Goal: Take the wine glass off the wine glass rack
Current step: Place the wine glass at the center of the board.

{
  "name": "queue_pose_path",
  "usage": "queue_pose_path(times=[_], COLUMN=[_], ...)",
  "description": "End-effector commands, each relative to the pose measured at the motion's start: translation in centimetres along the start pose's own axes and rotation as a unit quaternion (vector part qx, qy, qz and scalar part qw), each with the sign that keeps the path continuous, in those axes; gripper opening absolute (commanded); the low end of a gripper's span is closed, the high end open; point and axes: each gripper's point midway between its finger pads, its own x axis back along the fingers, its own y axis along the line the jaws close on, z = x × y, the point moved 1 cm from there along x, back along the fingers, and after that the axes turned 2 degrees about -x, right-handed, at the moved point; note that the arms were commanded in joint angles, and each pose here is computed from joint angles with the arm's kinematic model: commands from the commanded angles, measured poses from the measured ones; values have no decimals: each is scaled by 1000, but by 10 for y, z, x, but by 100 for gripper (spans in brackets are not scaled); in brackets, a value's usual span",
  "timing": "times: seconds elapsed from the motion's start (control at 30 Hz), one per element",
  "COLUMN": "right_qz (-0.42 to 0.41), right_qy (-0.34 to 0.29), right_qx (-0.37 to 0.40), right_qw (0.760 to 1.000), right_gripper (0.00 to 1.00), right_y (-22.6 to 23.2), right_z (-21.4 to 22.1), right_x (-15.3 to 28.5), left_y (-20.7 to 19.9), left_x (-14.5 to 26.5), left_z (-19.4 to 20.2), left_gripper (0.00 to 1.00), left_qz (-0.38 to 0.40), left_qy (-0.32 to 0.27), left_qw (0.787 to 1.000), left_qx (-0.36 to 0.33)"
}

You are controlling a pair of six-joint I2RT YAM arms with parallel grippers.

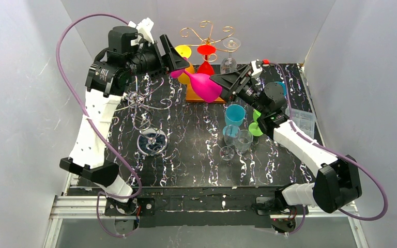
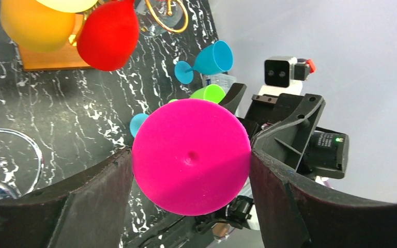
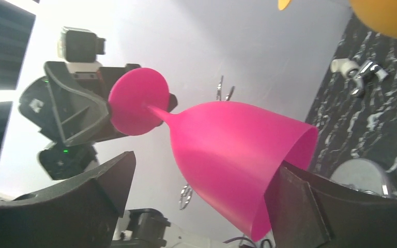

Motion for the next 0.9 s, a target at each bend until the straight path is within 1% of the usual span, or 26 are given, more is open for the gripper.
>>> queue_pose_path(times=[0.0,0.03,0.13,0.23,0.27,0.37,0.43,0.47,0.53,0.7,0.87], right_qz=[-99,-104,-116,-120,-121,-119,-112,-105,-94,-40,69], right_qy=[5,4,0,0,2,6,6,5,3,-8,-20], right_qx=[-7,-9,-10,-11,-12,-12,1,8,25,72,144], right_qw=[995,995,993,993,993,993,994,994,995,997,987], right_gripper=[93,90,74,55,48,22,8,1,1,1,1], right_y=[51,55,68,80,84,93,98,100,104,111,105], right_z=[0,0,-2,-4,-5,-6,-7,-8,-9,-15,-26], right_x=[9,10,15,16,15,14,13,13,13,16,27], left_y=[-32,-32,-37,-46,-49,-54,-57,-57,-56,-41,-7], left_x=[26,27,33,39,40,44,49,50,55,71,93], left_z=[-8,-8,-10,-11,-10,-10,-9,-9,-7,0,10], left_gripper=[55,56,56,58,59,70,80,87,97,98,98], left_qz=[65,66,82,119,130,147,154,152,146,96,-7], left_qy=[-37,-39,-57,-75,-76,-83,-85,-84,-83,-94,-105], left_qw=[997,997,995,989,988,984,983,984,985,991,994], left_qx=[13,17,27,40,46,48,45,44,33,10,-17])
